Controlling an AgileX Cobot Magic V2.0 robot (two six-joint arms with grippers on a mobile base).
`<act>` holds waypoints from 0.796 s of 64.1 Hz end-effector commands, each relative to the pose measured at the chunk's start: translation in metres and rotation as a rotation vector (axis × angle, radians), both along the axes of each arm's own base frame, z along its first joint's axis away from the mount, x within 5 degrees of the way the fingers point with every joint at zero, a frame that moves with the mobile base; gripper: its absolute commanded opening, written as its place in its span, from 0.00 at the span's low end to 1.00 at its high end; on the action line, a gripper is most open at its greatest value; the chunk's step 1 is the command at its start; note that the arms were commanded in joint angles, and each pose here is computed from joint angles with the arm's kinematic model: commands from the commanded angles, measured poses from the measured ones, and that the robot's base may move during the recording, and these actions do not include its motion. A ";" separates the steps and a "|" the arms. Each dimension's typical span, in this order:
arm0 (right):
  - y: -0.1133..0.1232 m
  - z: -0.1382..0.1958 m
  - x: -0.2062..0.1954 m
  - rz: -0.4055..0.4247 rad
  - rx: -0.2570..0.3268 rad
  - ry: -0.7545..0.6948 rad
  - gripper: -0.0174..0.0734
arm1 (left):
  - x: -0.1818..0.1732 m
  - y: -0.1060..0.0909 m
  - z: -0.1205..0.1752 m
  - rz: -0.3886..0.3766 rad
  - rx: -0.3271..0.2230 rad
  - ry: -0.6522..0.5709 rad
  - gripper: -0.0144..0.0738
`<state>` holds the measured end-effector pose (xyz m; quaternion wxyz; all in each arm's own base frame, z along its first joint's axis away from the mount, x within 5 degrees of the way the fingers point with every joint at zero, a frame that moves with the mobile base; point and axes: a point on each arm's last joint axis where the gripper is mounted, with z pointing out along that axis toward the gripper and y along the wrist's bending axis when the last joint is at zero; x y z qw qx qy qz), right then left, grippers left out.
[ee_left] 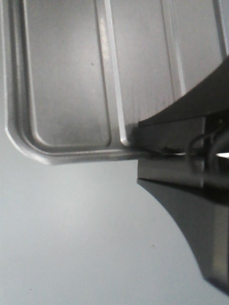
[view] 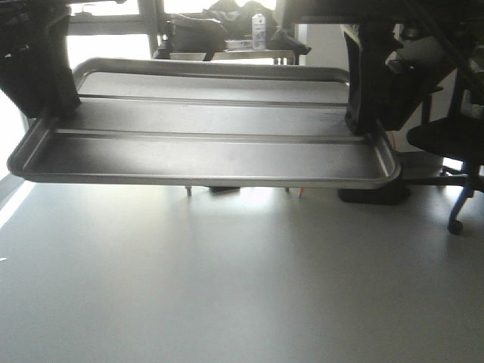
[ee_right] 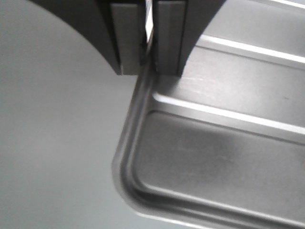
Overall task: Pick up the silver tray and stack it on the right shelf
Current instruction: 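Hold the tray level with both grippers while driving to another shelf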
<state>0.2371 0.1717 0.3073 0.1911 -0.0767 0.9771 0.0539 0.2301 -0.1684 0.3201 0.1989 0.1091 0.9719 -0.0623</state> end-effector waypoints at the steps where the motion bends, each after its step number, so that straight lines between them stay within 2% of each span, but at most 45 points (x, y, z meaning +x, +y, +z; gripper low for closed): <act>1: 0.000 0.024 0.000 0.047 0.051 -0.122 0.25 | -0.004 -0.003 0.018 -0.039 -0.051 -0.066 0.06; 51: 0.000 0.024 0.000 0.047 0.051 -0.122 0.25 | -0.004 -0.003 0.018 -0.039 -0.051 -0.066 0.06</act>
